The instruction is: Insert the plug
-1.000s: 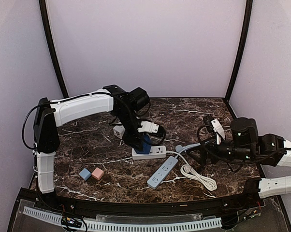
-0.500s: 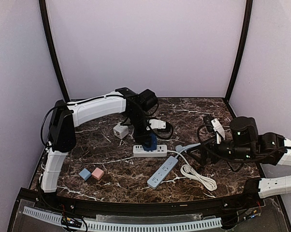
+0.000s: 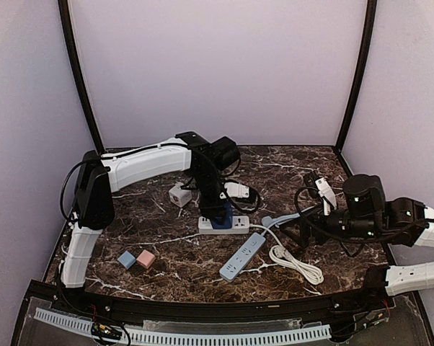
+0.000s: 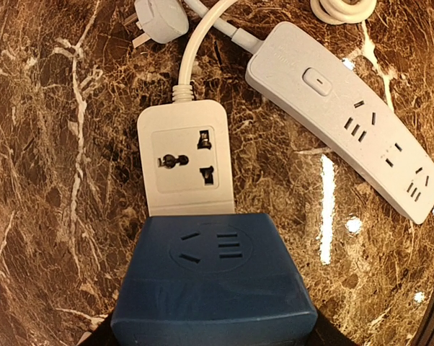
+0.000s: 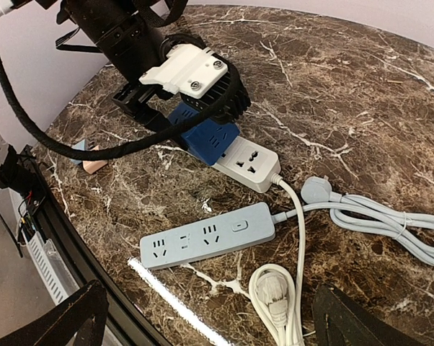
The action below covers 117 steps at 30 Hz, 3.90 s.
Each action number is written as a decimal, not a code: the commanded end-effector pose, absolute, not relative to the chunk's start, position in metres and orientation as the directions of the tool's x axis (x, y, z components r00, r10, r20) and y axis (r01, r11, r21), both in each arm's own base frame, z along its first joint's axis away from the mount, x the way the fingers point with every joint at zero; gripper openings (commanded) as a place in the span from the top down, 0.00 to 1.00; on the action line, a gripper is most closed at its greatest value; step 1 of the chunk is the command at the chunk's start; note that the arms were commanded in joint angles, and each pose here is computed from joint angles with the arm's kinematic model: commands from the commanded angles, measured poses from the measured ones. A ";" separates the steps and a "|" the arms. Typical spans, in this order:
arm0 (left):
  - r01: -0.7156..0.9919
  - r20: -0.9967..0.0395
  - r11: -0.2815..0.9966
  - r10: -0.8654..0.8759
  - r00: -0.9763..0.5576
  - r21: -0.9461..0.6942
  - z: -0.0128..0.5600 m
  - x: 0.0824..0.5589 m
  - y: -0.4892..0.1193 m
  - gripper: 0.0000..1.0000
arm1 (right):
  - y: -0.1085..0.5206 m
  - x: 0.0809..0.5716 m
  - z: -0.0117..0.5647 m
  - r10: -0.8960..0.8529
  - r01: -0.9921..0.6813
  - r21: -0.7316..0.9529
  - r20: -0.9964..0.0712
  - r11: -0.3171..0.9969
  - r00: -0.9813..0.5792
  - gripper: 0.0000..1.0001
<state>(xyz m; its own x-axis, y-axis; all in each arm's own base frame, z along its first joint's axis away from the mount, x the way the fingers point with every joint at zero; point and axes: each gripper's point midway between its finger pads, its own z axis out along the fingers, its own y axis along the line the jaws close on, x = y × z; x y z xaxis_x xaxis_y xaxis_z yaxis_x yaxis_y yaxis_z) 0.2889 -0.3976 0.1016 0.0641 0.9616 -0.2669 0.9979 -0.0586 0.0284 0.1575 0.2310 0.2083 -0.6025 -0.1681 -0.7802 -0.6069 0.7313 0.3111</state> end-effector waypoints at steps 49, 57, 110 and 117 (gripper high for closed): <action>0.997 -0.033 0.053 0.998 -0.052 0.055 0.079 0.288 -0.305 0.99 | 0.238 0.154 0.190 -0.219 -0.629 0.295 -0.763 0.719 -0.608 0.01; 0.995 -0.026 0.073 0.997 -0.071 0.065 0.068 0.295 -0.308 0.99 | 0.238 0.154 0.188 -0.218 -0.623 0.298 -0.757 0.723 -0.616 0.01; 0.996 0.153 0.046 0.987 -0.057 0.072 0.006 0.293 -0.299 0.99 | 0.232 0.153 0.187 -0.208 -0.620 0.295 -0.766 0.727 -0.608 0.01; 0.993 0.097 0.117 0.989 -0.114 -0.028 -0.003 0.279 -0.307 0.99 | 0.230 0.153 0.194 -0.195 -0.623 0.299 -0.777 0.723 -0.599 0.01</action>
<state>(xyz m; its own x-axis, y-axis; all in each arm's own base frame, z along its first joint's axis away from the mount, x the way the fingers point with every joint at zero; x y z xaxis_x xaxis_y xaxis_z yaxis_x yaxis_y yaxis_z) 0.2958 -0.3375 0.0751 -0.0484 0.9969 -0.0624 0.9911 0.0557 0.1206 0.1539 0.2293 0.1912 -0.6146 -0.1972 -0.7638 -0.6105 0.7320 0.3023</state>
